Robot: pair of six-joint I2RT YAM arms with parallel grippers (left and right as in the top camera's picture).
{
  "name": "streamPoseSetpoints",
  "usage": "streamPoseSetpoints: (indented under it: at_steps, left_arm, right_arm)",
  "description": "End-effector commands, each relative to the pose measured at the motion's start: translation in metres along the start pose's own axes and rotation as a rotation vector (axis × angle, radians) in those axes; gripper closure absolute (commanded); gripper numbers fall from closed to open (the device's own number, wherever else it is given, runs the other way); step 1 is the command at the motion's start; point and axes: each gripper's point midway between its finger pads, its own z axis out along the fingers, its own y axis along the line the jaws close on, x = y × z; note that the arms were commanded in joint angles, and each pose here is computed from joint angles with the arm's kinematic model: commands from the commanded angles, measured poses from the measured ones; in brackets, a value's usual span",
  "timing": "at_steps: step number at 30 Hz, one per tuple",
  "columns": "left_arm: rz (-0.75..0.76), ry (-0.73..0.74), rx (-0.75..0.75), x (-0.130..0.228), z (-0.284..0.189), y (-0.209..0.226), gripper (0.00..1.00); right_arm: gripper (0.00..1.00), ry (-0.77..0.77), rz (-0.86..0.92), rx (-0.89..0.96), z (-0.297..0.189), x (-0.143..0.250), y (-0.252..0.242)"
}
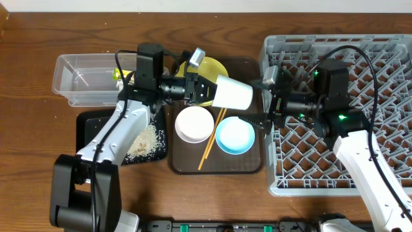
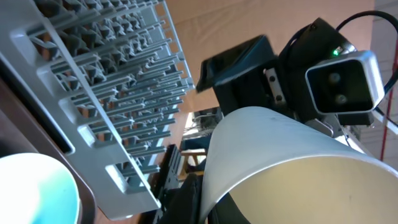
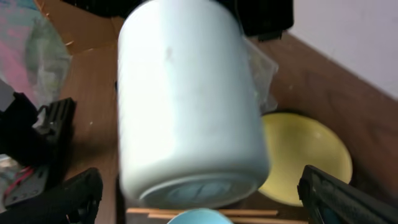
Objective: Sort waste into correct bins and load items into the dishwasher rack
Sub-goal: 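Hand the white cup from the left gripper to the right gripper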
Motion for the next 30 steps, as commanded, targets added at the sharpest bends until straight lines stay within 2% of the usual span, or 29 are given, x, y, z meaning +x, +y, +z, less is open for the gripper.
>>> streamPoseSetpoints:
  at_steps: [1,6,14,15,17,30]
  left_arm:
    - [-0.012,0.041,0.040,0.005,0.003,-0.009,0.94]
    - [-0.036,0.061,0.051,0.009,0.007,-0.011,0.94]
    - [-0.042,0.074,0.058,0.012,0.009,-0.013,0.94]
    - [-0.042,0.074,0.058,0.012,0.009,-0.013,0.94]
    - [-0.042,0.074,0.058,0.012,0.009,-0.013,0.94]
    - [-0.042,0.074,0.058,0.011,0.009,-0.013,0.93]
  right_arm:
    - [0.01,-0.030,-0.032,-0.029,0.001,-0.013,0.006]
    - [0.01,-0.045,-0.051,-0.060,0.004,-0.018,0.013]
    - [0.11,-0.062,-0.074,-0.068,0.004,-0.022,0.014]
    - [0.13,-0.065,-0.074,-0.075,0.003,-0.023,0.015]
    - [0.24,-0.069,-0.077,-0.082,0.003,-0.024,0.016]
    - [0.52,-0.072,-0.083,-0.080,0.003,-0.025,0.016]
